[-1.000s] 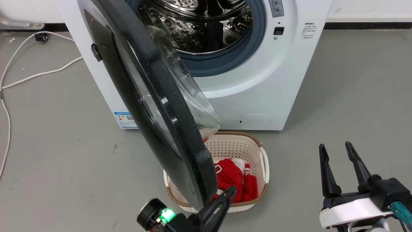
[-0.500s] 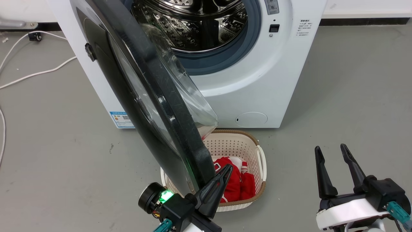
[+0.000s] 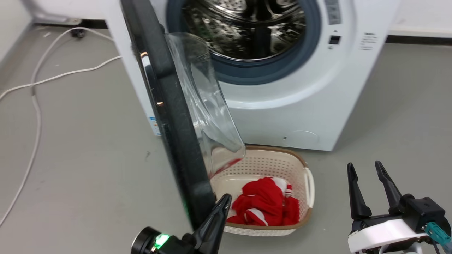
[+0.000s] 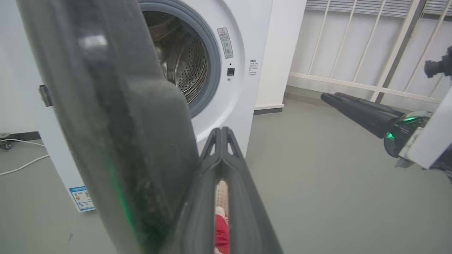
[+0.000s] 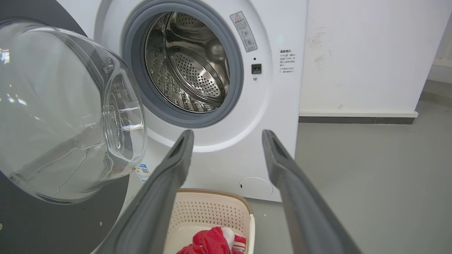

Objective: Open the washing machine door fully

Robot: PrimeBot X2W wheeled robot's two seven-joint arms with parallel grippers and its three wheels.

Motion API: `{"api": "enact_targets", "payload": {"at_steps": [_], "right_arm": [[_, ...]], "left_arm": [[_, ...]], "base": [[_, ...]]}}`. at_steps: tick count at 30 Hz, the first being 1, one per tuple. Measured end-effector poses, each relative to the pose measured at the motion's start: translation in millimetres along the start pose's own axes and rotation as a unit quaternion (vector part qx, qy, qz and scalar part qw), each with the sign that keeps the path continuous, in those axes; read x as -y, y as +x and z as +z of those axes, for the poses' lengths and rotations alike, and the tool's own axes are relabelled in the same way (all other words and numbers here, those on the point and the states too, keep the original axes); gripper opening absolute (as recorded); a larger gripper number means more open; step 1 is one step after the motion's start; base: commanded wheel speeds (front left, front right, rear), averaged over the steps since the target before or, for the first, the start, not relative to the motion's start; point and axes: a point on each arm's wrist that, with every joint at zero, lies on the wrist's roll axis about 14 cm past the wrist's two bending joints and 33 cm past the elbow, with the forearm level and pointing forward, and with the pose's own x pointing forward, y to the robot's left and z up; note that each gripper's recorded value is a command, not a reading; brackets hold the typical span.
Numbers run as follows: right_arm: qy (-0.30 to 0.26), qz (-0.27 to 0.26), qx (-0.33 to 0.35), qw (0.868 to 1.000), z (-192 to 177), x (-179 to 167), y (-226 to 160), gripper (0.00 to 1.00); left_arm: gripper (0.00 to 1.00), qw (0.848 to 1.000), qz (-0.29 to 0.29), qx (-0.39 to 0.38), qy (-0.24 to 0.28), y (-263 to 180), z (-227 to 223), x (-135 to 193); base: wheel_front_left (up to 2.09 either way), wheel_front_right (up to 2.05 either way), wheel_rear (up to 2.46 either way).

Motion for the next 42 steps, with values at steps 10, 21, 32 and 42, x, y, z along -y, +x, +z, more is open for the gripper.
{"api": "enact_targets", "payload": {"at_steps": [10,21,32,42], "right_arm": [[0.007,0.070,-0.012,0.997,-9,-45,25,1.00],[0.018,0.132,-0.026,0.991,-20,-89,44,1.00],[0.017,0.127,-0.034,0.991,-24,-84,47,1.00],[0.015,0.107,-0.039,0.993,-30,-69,50,1.00]], "left_arm": [[0.00,0.993,0.119,0.009,0.020,-44,14,-43],[0.00,0.958,0.283,0.004,0.045,-96,22,-132],[0.00,0.919,0.378,0.032,0.110,-120,60,-222],[0.00,0.897,0.424,0.031,0.117,-133,70,-286]], "base": [[0.00,0.00,0.00],[0.00,0.00,0.00],[0.00,0.00,0.00],[0.00,0.00,0.00]]}}
